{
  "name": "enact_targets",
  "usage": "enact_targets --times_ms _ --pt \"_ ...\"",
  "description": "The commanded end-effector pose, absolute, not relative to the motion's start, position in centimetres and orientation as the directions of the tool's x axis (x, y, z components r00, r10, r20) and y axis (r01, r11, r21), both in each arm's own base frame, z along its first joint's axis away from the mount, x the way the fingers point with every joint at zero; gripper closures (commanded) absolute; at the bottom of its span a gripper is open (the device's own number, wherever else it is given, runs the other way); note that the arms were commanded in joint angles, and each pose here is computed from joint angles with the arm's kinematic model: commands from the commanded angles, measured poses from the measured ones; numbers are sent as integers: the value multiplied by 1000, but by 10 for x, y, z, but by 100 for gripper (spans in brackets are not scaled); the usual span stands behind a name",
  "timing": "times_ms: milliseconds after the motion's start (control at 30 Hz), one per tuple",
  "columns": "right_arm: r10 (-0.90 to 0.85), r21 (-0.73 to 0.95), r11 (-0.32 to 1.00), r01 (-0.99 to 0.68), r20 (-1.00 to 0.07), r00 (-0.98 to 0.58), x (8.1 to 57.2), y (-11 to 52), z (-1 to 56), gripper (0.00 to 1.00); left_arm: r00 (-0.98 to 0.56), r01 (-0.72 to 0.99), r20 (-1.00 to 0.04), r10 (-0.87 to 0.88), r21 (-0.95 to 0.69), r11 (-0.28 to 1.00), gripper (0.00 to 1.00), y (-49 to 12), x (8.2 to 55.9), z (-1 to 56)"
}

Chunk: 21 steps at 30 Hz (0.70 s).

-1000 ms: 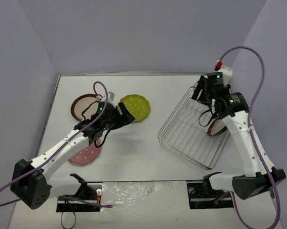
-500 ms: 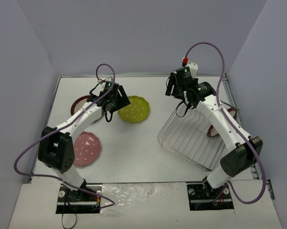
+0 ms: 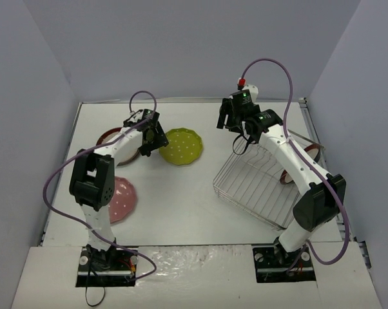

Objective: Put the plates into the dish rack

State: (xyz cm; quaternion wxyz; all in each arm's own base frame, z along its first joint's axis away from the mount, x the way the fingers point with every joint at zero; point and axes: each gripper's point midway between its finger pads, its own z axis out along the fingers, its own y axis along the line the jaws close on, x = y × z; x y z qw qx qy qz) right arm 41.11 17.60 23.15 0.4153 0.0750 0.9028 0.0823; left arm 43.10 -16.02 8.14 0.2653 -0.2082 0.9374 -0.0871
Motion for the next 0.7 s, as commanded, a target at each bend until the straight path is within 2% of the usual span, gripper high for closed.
enact_targets --times_ms 0,233,400,500,667 --pt "207 230 972 40 -768 -607 422 180 241 31 -751 -320 -493 -440 -311 895 37 -160 446 92" --pt "203 226 973 41 -761 -616 422 181 234 32 -779 -248 -473 -413 -372 894 38 -172 466 77" --pt "203 222 974 46 -760 -617 423 180 233 31 -799 -242 -456 -392 -353 904 39 -171 467 66" --pt "200 221 974 45 -758 -621 423 182 230 32 -803 -243 -451 -389 -349 905 44 -167 467 64" --pt "198 221 974 42 -754 -627 423 184 226 32 -810 -246 -433 -396 -362 899 58 -163 467 61"
